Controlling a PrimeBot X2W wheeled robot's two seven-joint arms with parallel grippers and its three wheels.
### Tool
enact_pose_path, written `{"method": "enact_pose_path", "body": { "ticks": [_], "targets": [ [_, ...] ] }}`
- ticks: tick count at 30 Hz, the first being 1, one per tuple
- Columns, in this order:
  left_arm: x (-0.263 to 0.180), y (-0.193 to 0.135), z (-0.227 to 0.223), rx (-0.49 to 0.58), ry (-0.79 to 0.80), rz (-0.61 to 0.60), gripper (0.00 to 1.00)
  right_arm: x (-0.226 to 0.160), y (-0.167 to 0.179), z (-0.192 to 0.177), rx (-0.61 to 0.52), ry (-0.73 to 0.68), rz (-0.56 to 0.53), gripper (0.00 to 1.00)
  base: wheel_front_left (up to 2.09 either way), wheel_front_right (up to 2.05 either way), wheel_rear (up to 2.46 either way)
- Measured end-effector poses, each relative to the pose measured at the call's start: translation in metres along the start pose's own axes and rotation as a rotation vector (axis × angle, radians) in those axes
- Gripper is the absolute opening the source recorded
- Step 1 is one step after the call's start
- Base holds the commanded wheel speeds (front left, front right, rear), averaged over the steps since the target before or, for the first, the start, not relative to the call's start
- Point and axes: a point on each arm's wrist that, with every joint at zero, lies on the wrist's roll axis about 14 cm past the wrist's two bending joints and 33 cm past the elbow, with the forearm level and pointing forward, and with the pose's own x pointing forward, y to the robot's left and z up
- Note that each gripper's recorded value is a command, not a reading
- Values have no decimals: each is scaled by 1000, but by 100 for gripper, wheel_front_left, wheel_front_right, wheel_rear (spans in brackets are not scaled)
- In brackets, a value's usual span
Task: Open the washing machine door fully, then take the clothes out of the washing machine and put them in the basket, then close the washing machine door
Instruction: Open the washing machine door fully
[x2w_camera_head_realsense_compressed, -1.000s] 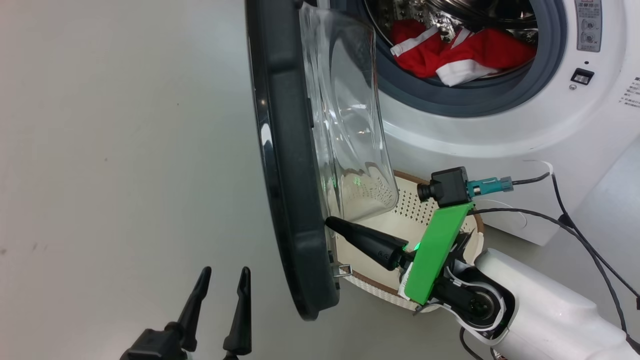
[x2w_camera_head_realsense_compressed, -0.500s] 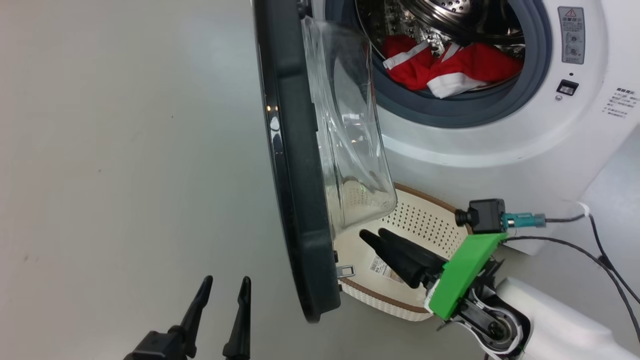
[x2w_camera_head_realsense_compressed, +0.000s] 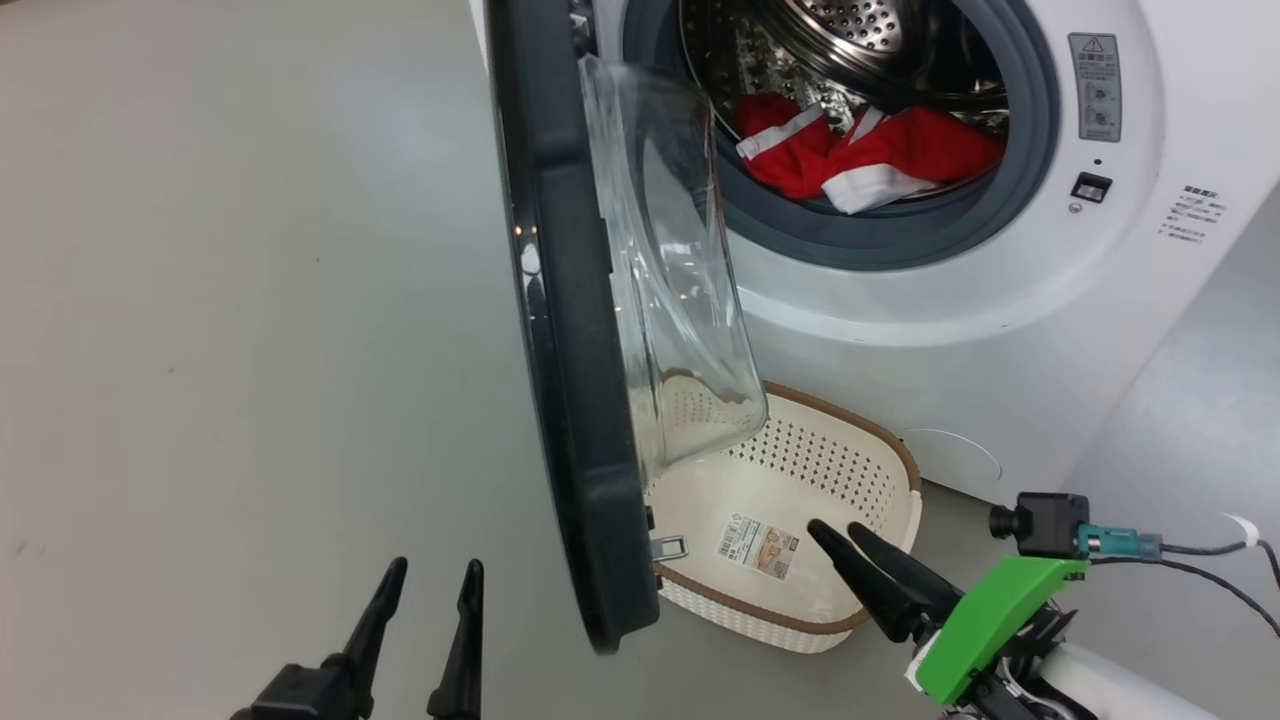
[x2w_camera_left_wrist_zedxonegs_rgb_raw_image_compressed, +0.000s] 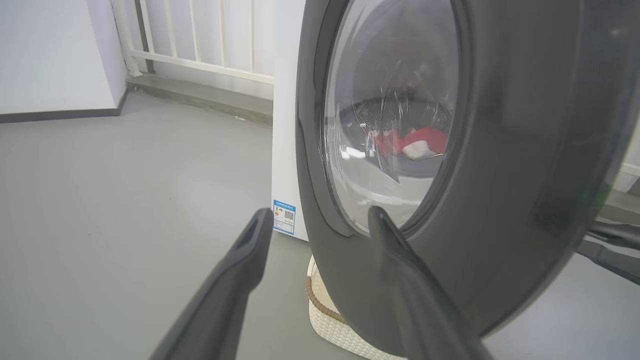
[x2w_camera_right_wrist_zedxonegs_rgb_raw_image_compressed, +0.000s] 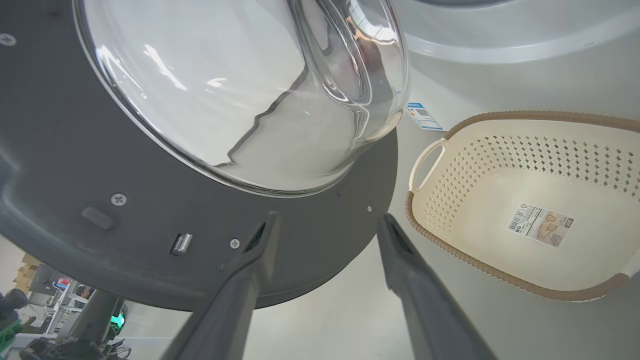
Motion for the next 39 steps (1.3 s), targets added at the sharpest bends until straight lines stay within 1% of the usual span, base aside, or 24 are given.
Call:
{"method": "enact_pose_path", "body": {
  "ticks": [8,12,16,19,21,28,30,31,33,39],
  "targets": [
    [5,-4,-1,7,4,-20,100,-20,-31,9,21,-80,-92,100,0,0,0],
    [8,-5,-1,12,2,-26,100,-34,-50,17,-29,-117,-153,100,0,0,0],
    [10,-6,-1,11,1,-29,100,-46,-68,43,-101,-208,-212,100,0,0,0],
    [11,-8,-2,11,3,-34,100,-52,-74,49,-124,-241,-236,100,0,0,0],
    [12,-9,-3,11,6,-37,100,-56,-77,50,-138,-266,-252,100,0,0,0],
    [15,-11,-5,14,16,-43,100,-70,-82,59,-260,-333,-292,100,0,0,0],
    [15,-11,-6,14,17,-43,100,-75,-80,62,-305,-363,-303,100,0,0,0],
    [15,-11,-6,14,17,-43,100,-75,-80,62,-305,-363,-303,100,0,0,0],
    [15,-11,-6,14,17,-43,100,-78,-78,62,-349,-372,-306,100,0,0,0],
    [15,-10,-5,13,13,-41,100,-84,-67,61,-422,-410,-313,100,0,0,0]
  ]
}}
